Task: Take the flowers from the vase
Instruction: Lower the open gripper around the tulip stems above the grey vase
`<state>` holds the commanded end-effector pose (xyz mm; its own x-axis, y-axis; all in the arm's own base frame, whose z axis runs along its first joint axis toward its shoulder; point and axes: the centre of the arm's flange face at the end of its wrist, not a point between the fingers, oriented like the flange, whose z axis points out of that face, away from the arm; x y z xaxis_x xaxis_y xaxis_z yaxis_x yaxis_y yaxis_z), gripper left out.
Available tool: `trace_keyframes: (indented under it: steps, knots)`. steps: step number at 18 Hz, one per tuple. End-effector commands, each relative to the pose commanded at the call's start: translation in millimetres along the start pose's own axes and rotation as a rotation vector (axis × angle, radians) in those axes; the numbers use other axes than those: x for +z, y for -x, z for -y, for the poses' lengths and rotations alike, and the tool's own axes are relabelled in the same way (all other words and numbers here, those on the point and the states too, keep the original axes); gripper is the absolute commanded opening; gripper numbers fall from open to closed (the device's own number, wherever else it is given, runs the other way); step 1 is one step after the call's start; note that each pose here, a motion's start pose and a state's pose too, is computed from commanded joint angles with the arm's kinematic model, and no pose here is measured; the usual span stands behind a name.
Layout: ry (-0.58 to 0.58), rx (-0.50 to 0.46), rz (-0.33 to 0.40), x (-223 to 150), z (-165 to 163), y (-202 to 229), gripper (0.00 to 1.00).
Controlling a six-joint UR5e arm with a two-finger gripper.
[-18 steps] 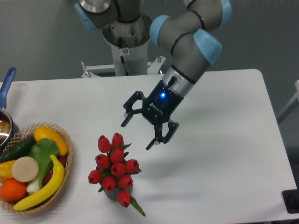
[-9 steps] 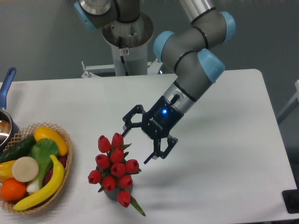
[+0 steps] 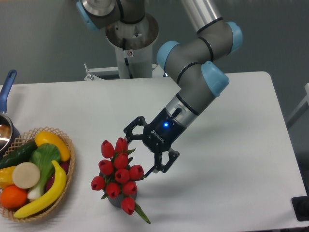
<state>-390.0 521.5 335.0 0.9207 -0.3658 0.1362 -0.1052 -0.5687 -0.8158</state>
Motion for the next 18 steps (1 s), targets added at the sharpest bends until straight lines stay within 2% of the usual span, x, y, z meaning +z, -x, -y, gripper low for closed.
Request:
trace_keyframes:
  steps: [9,18]
  knots:
    - [-0.004,0.068,-0.006,20,5,-1,1.00]
    - [-0.001,0.081,-0.033,40,6,-4,1.00]
